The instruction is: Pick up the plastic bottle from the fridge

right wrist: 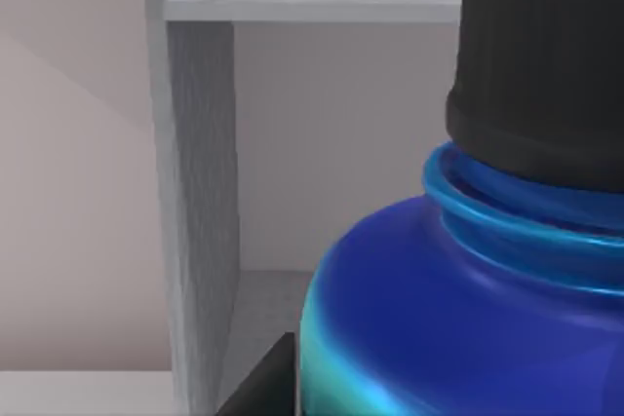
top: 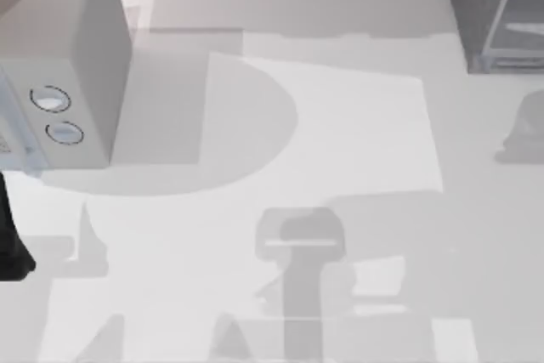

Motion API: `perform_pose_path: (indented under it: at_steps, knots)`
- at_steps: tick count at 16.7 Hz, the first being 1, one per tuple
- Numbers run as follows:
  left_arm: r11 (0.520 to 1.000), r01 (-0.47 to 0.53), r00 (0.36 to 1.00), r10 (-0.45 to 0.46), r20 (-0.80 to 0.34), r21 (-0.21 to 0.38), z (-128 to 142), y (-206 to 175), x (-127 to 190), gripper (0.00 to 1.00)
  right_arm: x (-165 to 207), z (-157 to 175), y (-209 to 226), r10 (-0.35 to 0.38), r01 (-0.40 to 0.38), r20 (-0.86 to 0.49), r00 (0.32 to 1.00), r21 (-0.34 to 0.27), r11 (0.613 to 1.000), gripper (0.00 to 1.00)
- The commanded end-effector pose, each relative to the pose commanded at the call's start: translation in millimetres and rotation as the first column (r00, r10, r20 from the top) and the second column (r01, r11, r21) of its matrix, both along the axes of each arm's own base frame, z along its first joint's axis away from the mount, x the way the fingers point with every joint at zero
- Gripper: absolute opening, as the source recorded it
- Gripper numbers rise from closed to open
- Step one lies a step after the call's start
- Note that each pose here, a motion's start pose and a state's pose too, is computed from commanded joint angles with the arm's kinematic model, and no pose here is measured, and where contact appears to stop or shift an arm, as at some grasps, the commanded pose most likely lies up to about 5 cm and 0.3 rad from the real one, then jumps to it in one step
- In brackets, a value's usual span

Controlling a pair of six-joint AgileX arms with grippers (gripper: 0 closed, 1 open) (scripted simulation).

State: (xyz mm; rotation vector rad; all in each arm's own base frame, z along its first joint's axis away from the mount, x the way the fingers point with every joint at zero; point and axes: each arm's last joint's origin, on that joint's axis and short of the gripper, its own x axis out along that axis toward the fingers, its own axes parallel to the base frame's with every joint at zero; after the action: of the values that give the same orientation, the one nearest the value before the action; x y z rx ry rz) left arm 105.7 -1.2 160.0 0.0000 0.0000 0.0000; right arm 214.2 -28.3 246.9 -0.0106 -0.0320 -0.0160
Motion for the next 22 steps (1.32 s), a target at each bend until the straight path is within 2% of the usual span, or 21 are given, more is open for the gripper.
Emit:
perform_pose_path:
  at_steps: [4,7,13,22]
  knots:
    - [1.0,0.0,1.0,0.0,0.0,0.0,0,0,0,1.0,-69,-21,17,0.004,-0.004,0.019,1.0,0.006,1.0,0.0]
    - [1.0,0.0,1.0,0.0,0.0,0.0,0,0,0,1.0,-95,-50,23,0.009,-0.009,0.004,1.0,0.01,1.0,0.0]
    - [1.0,0.0,1.0,0.0,0.0,0.0,0,0,0,1.0,-108,-86,27,0.016,-0.016,-0.031,0.999,0.011,1.0,0.0]
    - [1.0,0.0,1.0,0.0,0.0,0.0,0,0,0,1.0,-105,-80,29,0.014,-0.014,-0.017,1.0,0.01,1.0,0.0]
